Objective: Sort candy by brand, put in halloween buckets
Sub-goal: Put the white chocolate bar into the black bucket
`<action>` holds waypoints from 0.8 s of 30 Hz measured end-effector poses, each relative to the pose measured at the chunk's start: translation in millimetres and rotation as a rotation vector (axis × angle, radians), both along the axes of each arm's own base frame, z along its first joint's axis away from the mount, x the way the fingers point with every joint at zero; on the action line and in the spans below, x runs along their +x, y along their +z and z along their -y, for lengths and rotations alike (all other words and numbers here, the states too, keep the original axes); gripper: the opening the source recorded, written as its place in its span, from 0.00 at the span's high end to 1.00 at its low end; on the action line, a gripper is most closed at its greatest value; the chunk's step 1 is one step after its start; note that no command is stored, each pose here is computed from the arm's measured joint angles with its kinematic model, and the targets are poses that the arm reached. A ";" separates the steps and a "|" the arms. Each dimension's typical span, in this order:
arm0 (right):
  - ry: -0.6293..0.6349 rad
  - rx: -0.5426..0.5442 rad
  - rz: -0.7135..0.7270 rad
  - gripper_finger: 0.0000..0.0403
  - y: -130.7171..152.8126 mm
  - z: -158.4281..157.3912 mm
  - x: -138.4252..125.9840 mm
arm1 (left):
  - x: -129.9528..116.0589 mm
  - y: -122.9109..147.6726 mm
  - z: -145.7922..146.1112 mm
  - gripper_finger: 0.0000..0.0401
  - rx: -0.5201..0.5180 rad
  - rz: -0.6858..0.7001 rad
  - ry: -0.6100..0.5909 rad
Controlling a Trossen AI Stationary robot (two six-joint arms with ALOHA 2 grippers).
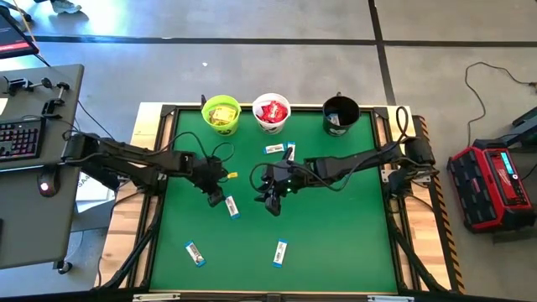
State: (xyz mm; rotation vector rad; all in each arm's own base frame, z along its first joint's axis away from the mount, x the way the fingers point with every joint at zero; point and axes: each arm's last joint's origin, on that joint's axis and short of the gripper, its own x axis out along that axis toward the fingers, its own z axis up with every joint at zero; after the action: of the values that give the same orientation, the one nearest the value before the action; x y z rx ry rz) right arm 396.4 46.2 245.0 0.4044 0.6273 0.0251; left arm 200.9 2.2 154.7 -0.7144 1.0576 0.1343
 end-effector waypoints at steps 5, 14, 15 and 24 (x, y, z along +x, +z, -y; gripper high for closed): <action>0.000 0.001 0.006 0.57 0.5 0.0 0.3 | 1.6 -14.9 -5.4 0.65 0.007 -0.080 0.006; -0.005 0.007 0.003 0.57 0.3 0.0 0.2 | 11.3 -29.4 -6.6 0.65 -0.008 -0.087 -0.037; -0.005 0.007 0.003 0.57 0.3 0.0 0.2 | 11.6 -29.3 -6.5 0.65 -0.008 -0.081 -0.048; -0.005 0.007 0.005 0.59 0.5 0.0 0.3 | 15.0 -32.2 -9.6 0.79 0.041 -0.054 -0.076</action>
State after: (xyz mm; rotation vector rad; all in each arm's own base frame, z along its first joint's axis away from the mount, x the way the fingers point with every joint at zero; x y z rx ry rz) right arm 396.8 46.3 245.5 0.4126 0.6218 0.0237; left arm 215.9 11.8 122.5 -0.6354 1.1288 0.1103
